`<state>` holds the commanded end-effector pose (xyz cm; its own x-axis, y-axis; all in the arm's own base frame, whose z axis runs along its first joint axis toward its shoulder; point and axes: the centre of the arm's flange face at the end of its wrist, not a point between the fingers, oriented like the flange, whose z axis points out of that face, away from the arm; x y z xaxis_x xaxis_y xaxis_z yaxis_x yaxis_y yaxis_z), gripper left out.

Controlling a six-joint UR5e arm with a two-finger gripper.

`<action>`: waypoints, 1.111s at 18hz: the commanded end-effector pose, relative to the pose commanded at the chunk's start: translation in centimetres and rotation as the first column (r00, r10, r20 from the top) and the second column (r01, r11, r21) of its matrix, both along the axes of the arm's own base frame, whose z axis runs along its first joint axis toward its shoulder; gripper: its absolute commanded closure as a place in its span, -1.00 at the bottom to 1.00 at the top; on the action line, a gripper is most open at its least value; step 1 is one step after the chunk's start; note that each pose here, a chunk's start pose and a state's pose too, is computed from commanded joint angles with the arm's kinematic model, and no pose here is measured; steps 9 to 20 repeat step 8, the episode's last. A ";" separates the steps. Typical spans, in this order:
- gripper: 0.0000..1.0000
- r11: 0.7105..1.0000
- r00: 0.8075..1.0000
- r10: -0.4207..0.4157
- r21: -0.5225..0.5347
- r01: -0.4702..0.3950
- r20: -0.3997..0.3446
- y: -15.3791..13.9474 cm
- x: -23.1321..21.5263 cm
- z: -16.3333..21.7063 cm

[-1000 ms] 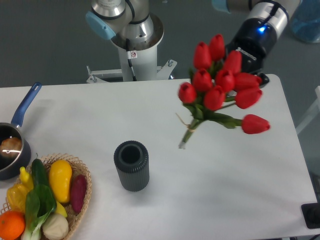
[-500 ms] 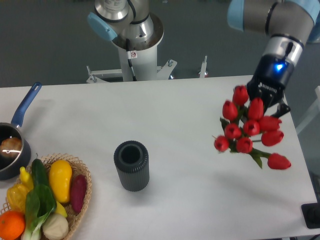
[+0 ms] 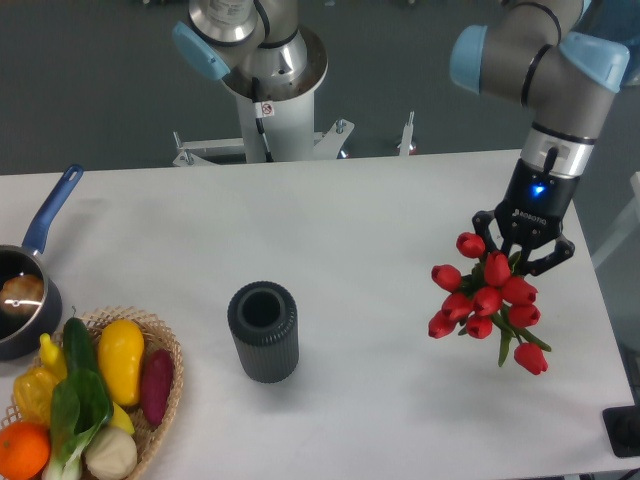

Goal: Pick up the flowers from the vase
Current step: 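Carry the tulip bunch away from the vase and hold it aloft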

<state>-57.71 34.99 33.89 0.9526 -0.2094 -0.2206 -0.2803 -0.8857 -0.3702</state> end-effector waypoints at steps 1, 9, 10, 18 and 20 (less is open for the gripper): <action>1.00 0.999 1.000 -0.009 -0.041 0.009 -0.015 0.7 -0.5 -0.5; 1.00 0.965 0.996 -0.059 -0.261 0.039 -0.070 3.8 -0.6 -3.0; 1.00 0.965 0.996 -0.059 -0.261 0.039 -0.070 3.8 -0.6 -3.0; 1.00 0.965 0.996 -0.059 -0.261 0.039 -0.070 3.8 -0.6 -3.0; 1.00 0.965 0.996 -0.059 -0.261 0.039 -0.070 3.8 -0.6 -3.0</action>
